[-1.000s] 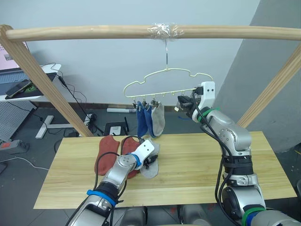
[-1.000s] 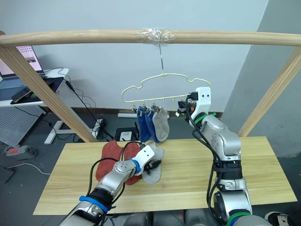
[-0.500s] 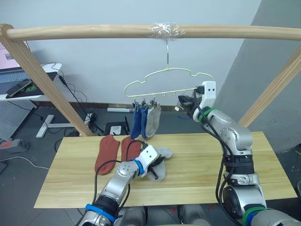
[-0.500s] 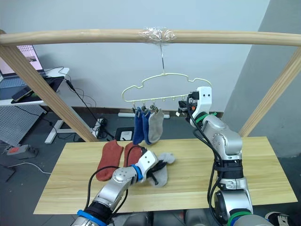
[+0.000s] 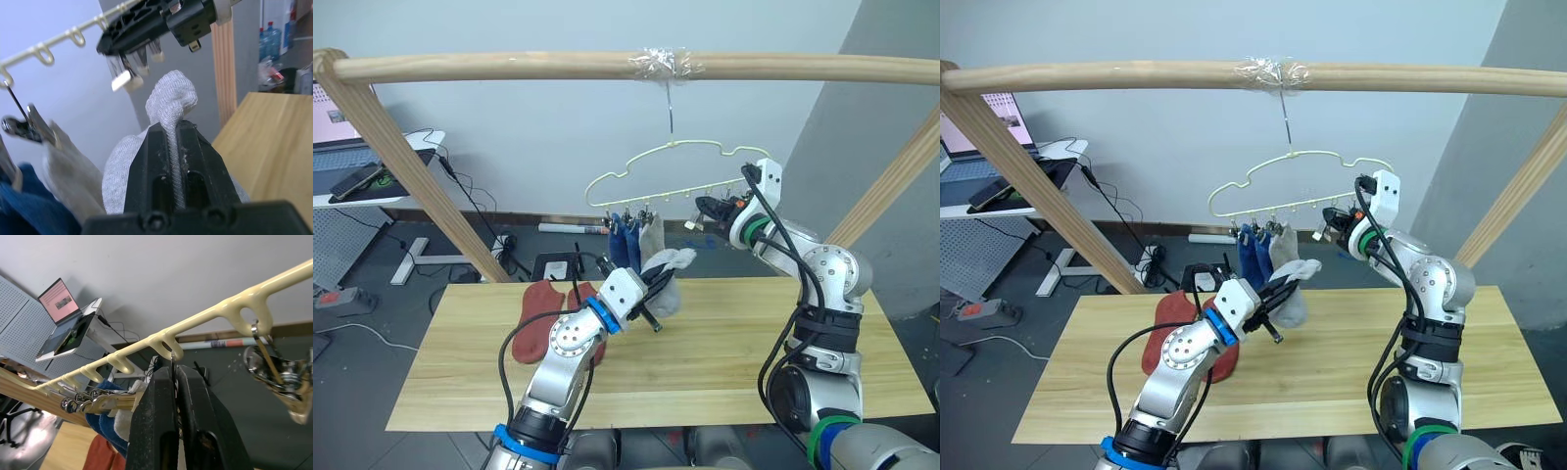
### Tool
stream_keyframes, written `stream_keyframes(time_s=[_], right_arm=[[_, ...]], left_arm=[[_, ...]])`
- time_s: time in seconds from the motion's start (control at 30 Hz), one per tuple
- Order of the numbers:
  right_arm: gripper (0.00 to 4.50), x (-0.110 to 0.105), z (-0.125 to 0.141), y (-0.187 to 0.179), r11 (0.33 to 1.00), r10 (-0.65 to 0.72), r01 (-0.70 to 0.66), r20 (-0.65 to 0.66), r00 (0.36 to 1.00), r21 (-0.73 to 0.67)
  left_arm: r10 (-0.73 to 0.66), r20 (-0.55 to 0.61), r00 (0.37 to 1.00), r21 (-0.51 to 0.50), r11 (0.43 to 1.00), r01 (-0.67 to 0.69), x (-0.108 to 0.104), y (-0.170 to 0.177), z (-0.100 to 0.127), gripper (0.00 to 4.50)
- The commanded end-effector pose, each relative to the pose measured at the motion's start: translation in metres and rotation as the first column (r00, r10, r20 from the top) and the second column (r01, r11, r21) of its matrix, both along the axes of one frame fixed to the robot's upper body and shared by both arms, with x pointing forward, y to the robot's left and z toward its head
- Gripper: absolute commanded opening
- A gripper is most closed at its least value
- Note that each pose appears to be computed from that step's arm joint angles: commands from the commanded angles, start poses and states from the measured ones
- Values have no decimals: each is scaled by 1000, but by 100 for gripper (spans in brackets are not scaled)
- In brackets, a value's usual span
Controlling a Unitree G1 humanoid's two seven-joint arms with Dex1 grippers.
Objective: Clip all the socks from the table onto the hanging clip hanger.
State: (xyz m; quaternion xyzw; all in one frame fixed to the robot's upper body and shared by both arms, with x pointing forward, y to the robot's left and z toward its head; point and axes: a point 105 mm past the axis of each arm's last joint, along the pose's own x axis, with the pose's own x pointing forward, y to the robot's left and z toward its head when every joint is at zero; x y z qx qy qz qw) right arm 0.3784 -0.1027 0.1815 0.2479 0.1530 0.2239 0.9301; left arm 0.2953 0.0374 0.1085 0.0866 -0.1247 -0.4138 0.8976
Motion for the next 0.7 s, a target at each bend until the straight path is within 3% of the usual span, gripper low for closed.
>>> stream_keyframes(time_s=[0.03,0.33,0.7], right_arm=[[0,-3,2,-7,999,-26,28,-45,999,41],[0,-7,3,-2,987,-3,24,-129,992,160],[0,-13,5,5,964,36,14,-184,982,265]], left_arm=[[0,155,988,19,1000,-3,-8,-4,18,2],[48,300,953,17,998,-56,-6,-3,32,2],[59,328,943,0,998,-63,-4,-6,35,2]])
